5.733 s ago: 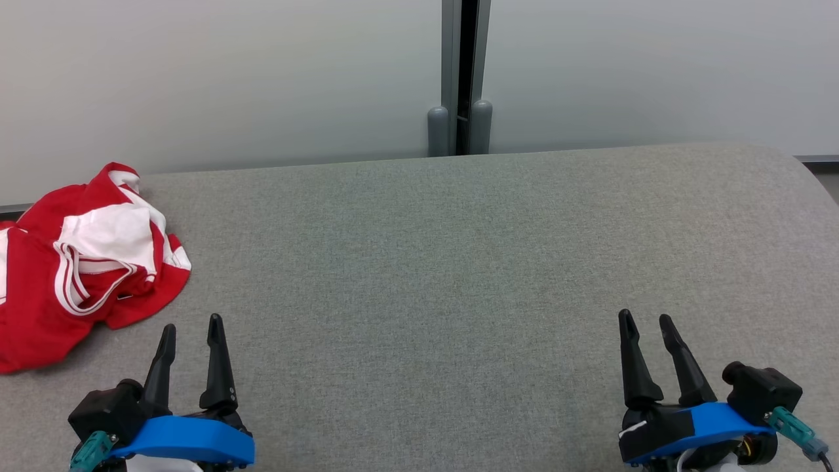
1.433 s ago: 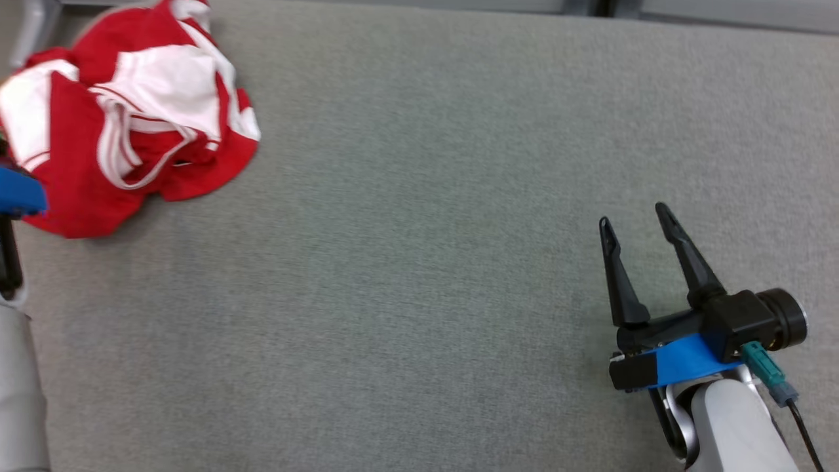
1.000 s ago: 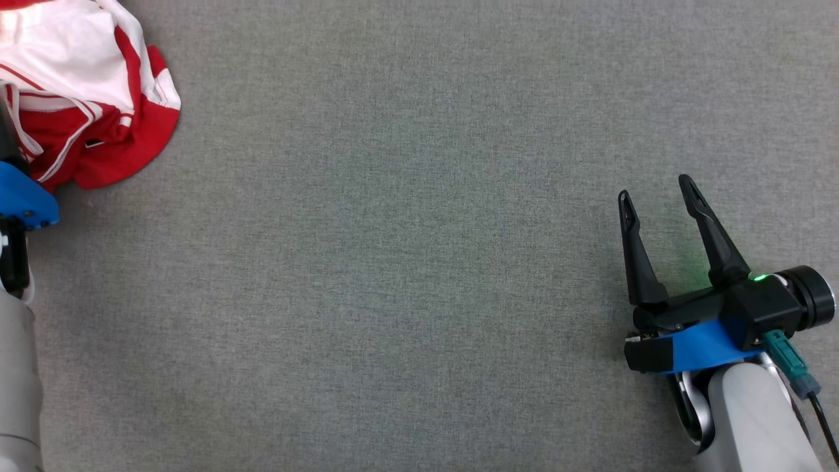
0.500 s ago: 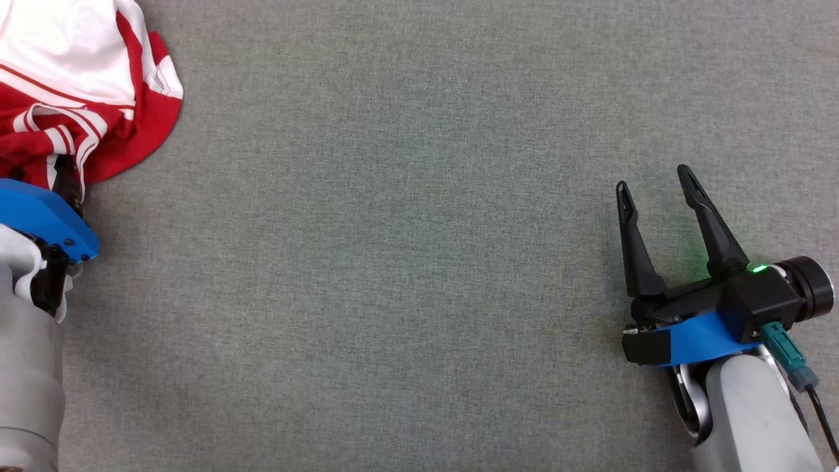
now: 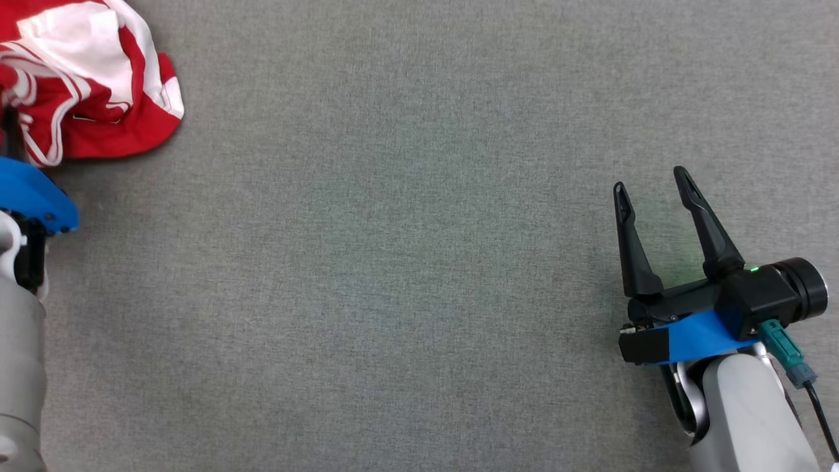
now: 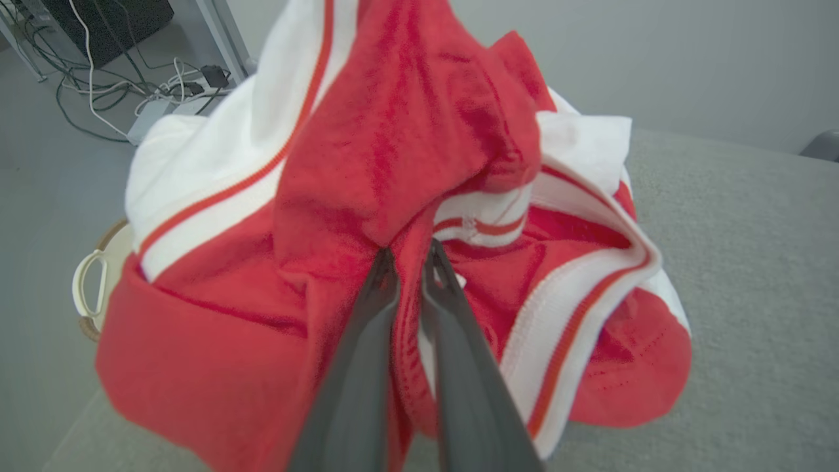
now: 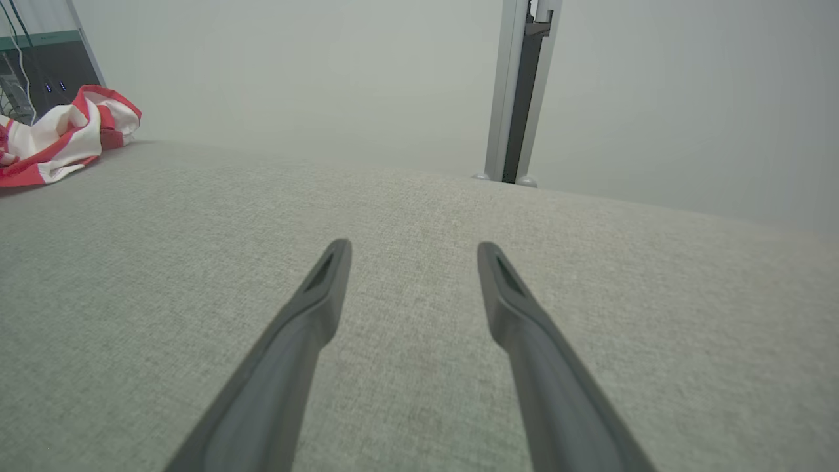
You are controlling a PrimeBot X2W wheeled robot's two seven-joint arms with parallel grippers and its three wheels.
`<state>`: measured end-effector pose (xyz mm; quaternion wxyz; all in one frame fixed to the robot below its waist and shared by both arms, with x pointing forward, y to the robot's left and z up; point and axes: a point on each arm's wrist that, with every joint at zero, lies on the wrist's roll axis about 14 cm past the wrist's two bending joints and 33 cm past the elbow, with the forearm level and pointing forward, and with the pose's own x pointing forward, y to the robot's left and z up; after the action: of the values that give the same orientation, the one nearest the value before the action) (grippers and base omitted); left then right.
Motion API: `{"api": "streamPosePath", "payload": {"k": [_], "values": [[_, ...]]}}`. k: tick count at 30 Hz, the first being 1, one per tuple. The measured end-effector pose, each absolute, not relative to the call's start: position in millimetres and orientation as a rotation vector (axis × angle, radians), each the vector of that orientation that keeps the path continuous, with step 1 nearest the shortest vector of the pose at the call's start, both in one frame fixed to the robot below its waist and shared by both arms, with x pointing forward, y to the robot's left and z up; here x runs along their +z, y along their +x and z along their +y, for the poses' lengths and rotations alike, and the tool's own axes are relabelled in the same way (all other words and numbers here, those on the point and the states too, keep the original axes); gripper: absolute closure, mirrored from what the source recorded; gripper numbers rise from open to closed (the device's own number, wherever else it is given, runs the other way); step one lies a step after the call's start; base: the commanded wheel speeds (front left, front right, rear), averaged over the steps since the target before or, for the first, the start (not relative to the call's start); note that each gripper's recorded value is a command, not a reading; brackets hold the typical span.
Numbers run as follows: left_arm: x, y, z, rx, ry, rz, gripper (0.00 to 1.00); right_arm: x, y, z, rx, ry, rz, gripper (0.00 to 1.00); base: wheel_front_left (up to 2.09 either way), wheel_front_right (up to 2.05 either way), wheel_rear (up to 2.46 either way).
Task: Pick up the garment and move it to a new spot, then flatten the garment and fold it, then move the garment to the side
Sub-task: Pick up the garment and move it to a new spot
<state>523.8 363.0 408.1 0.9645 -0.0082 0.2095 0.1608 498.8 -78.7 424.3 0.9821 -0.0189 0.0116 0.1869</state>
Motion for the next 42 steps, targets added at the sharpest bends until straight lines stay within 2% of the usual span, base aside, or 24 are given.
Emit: {"api": "streamPosePath", "payload": {"k": [7,14,18,19,27,34,38,42], "values": [[494,562,350,0.249,0.067,0.162,1.00,449,494,-82,0.352,-0.018,-0.019,0.00,0.00,0.00,0.00],[596,596,303,0.121,0.130,-0.116,1.00,470,480,-99,0.302,-0.008,-0.047,0.00,0.00,0.00,0.00],[652,610,251,0.003,0.148,-0.277,1.00,480,469,-118,0.252,-0.005,-0.059,0.00,0.00,0.00,0.00],[676,614,219,-0.064,0.147,-0.346,1.00,487,464,-129,0.222,0.003,-0.069,0.00,0.00,0.00,0.00],[746,603,81,-0.361,0.112,-0.538,1.00,504,435,-179,0.083,0.033,-0.091,0.00,0.00,0.00,0.00],[754,570,-36,-0.646,0.019,-0.580,1.00,512,411,-224,-0.048,0.037,-0.098,0.00,0.00,0.00,0.00],[708,561,-75,-0.751,-0.046,-0.471,1.00,509,404,-240,-0.094,0.032,-0.086,0.00,0.00,0.00,0.00],[642,557,-88,-0.787,-0.088,-0.307,1.00,503,406,-242,-0.102,0.033,-0.072,0.00,0.00,0.00,0.00]]}}
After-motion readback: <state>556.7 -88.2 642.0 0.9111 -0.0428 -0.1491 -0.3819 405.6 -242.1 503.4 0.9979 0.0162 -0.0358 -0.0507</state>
